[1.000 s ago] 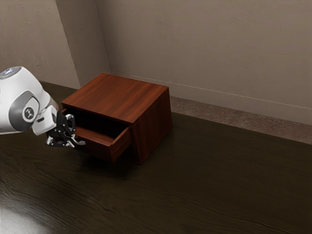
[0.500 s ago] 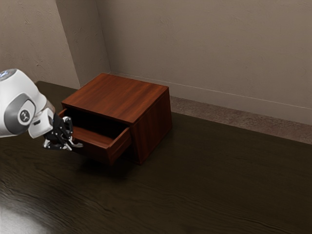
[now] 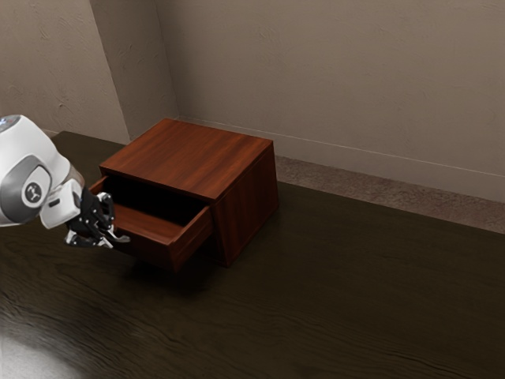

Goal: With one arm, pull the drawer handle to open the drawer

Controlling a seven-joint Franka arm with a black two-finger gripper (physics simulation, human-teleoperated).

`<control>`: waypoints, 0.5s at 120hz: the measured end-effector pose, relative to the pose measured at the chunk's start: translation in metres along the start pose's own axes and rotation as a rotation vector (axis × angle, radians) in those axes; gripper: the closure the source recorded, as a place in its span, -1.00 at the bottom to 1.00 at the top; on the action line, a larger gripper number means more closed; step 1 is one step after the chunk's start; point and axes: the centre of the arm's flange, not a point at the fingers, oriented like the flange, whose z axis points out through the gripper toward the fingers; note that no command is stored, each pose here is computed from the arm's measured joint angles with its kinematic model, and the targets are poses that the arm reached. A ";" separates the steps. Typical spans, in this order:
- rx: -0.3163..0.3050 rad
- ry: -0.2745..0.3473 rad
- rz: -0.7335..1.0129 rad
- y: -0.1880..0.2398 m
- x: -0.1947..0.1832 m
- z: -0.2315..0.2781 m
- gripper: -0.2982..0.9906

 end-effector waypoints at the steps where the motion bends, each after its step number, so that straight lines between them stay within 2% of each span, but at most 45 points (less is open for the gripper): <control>1: 0.000 0.000 0.000 0.000 0.000 0.000 0.54; 60: 0.012 0.002 -0.008 0.007 -0.001 -0.004 0.56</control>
